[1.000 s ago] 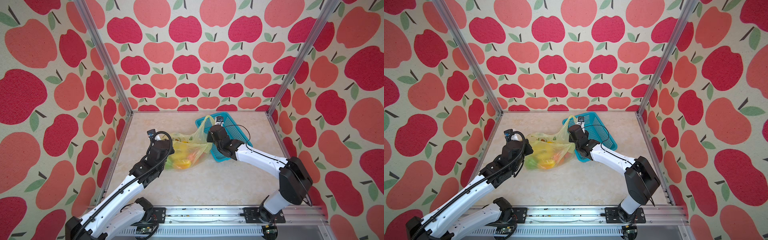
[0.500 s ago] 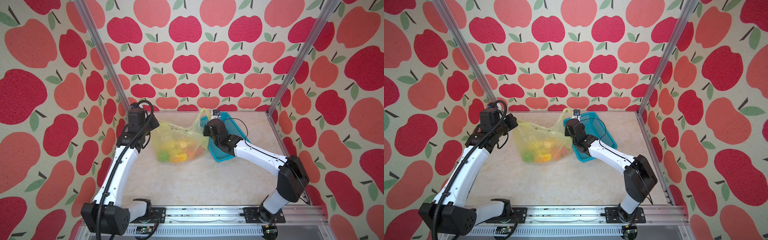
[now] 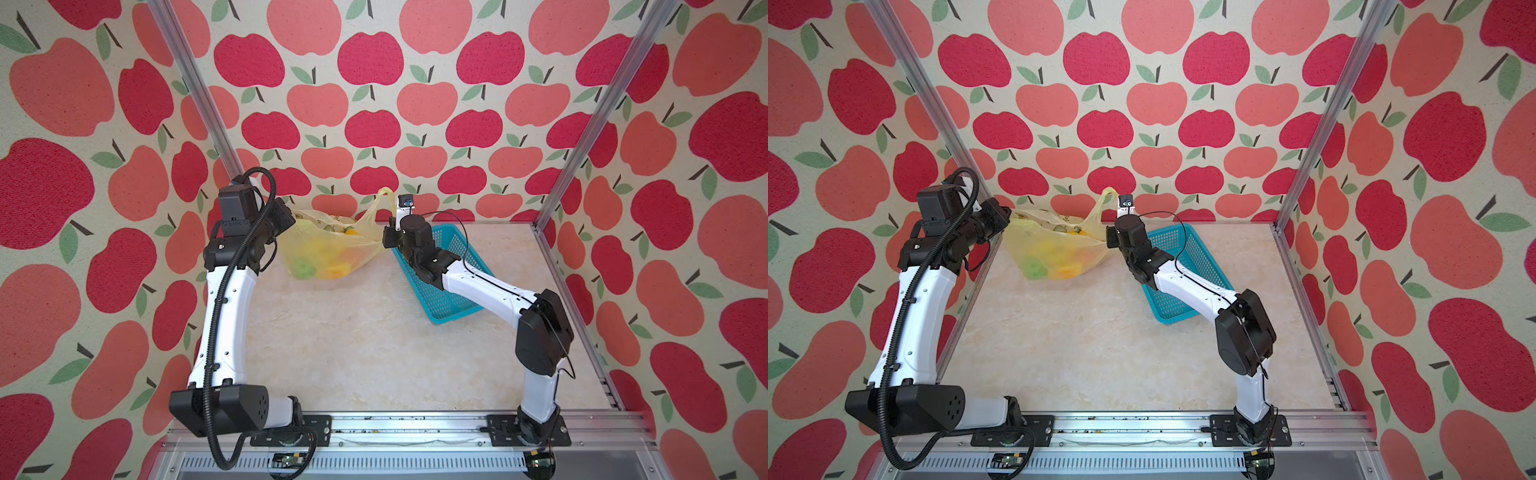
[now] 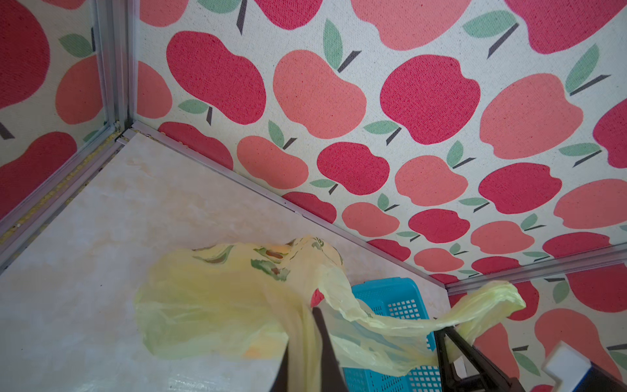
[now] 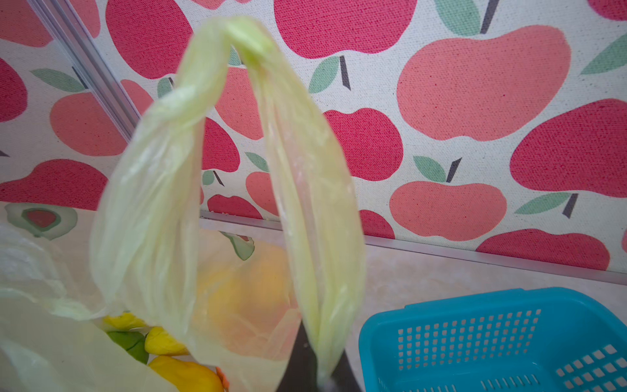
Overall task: Untie the knot of the plastic bag and take out the fruit
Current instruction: Pick up the plastic bag from the center of the table, then place the plastic bag at the middle-left of the table.
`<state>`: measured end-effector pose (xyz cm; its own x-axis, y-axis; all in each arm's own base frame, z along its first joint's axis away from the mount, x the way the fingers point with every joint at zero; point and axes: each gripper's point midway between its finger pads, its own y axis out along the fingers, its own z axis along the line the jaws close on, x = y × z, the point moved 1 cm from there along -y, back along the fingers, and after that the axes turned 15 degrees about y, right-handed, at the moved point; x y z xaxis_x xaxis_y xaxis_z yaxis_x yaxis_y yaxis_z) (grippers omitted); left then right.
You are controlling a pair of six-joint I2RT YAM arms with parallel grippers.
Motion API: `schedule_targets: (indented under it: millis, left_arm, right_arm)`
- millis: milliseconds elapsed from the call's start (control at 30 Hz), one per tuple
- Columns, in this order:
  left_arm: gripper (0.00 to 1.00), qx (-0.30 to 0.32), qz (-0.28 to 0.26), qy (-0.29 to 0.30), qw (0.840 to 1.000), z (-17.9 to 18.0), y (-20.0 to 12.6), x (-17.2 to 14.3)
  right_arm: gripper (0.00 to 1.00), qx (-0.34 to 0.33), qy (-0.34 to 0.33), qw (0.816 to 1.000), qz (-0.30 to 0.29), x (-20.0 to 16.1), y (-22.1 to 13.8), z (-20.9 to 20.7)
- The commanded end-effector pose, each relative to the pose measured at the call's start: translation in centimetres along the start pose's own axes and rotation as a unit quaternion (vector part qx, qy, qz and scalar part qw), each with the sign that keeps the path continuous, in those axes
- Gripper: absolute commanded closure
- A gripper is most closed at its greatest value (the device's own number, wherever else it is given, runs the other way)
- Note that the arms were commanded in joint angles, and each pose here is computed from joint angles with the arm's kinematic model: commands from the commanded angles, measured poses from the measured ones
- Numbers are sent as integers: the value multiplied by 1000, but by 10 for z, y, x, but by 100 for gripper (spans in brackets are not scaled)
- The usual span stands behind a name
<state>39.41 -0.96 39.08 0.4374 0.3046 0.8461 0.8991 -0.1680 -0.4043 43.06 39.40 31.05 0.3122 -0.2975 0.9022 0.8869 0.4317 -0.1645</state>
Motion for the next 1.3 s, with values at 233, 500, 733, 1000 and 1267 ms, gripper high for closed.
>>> schedule_targets:
  millis: [233,500,733,1000,1267]
  left_arm:
    - [100,-41,98,71,992,-38,-38,-167]
    - [100,-56,158,135,977,-55,-64,-243]
    - [100,-8,171,151,974,-30,-75,-269]
    - [100,17,182,165,969,-20,-71,-275]
    - [100,24,185,173,967,-15,-78,-273]
  right_arm:
    - [87,44,-52,998,-11,-66,-56,17]
    - [8,64,-108,991,-45,-63,-138,29]
    - [1,82,-144,986,-28,-51,-157,29]
    - [1,89,-247,964,33,-72,-135,44]
    - [1,44,-278,957,67,-69,-94,31]
